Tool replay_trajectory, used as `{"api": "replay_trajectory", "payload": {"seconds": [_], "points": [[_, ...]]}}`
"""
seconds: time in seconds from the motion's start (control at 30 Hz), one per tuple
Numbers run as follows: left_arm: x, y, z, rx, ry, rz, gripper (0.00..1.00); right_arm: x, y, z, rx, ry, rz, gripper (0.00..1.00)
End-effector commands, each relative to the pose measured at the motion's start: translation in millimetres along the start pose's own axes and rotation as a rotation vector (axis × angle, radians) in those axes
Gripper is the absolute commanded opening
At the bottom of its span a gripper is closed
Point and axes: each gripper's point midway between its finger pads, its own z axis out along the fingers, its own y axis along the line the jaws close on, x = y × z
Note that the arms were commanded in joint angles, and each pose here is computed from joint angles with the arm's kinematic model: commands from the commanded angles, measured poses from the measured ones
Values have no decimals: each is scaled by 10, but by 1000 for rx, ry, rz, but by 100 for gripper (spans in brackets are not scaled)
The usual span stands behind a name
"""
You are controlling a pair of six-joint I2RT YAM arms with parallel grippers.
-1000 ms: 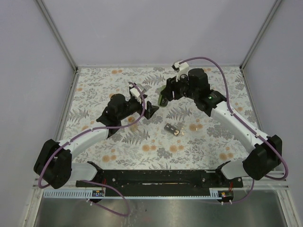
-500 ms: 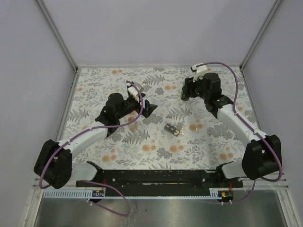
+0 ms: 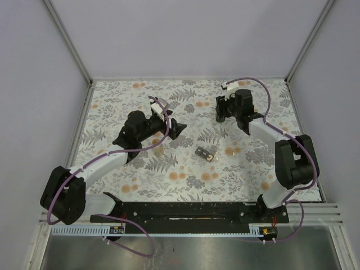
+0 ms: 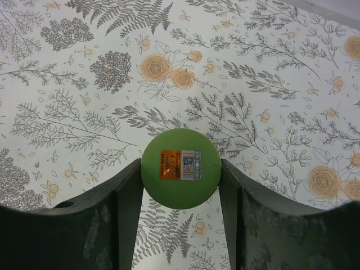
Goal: Sort the pills into containers
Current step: Place the pill bottle at the center of the board.
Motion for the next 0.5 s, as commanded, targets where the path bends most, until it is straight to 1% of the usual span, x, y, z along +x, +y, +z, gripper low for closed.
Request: {"api": "replay_trajectory", "payload": {"seconds": [0.0,0.13,0.23,0.37,0.47], "points": [[-267,-33,-48,18,-95,28,99,-518,-50,72,-13,-155,-68,0],[-278,-31,-48,19,-99,27,99,-418,-23,153,-41,-138,-65,0],[-279,-44,-52,25,-101,27,99,-444,1,148,-55,-159,-80,0],[-279,-41,-54,25,-101,25,99,-390,23,204,-82,-98,-101,7],[-281,-40,-50,25,-101,25,99,-317,9,261,-89,-19,-104,8]]}}
